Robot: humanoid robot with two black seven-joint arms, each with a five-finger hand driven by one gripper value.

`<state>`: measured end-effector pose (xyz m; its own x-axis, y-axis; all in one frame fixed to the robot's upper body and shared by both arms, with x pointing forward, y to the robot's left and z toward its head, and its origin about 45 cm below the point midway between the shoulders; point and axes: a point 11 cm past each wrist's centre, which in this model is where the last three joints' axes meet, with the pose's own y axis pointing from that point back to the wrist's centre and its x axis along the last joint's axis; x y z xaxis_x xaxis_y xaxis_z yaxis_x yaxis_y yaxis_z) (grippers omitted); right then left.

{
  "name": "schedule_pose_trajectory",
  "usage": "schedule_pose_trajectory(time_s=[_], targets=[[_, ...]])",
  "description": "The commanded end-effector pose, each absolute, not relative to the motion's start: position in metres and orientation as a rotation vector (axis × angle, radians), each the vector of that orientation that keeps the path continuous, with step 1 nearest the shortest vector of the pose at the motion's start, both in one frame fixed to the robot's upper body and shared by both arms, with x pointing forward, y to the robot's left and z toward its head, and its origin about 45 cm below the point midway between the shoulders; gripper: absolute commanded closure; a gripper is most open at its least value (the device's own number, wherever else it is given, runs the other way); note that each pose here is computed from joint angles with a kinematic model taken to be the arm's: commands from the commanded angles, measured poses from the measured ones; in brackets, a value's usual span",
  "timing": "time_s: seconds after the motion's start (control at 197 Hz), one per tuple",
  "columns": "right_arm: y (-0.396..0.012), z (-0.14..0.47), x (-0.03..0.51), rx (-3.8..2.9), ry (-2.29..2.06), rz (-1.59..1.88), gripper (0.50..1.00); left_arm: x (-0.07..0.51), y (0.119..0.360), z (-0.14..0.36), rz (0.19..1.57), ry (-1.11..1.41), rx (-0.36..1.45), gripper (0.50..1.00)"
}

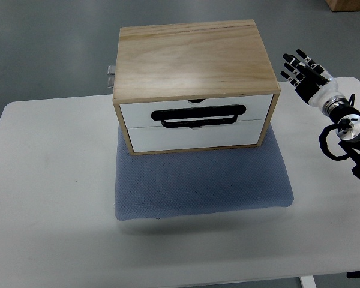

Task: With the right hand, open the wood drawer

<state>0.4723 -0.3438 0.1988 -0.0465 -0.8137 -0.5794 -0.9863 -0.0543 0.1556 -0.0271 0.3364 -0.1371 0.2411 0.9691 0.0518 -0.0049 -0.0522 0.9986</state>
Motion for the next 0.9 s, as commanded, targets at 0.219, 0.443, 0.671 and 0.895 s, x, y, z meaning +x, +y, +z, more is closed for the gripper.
schedule_pose_trajectory(time_s=[0.219,0.443,0.671,0.895], targets=[[-0.349,0.201,0.472,-1.917,1.923,0.778,0.556,-0.028,0.338,-0.137,1.068,1.002,1.358,0.5],[-0.349,0.203,0.473,-1.914,1.921,0.774,0.556,-0.028,0.338,-0.137,1.068,1.002,1.358,0.5],[-0.35,0.203,0.473,-1.918,1.92,0.77,0.556,-0.028,0.339,-0.137,1.071,1.002,1.358,0.5],[-0.359,0.208,0.473,-1.926,1.923,0.746,0.556,-0.028,0.339,-0.137,1.071,1.002,1.358,0.5]])
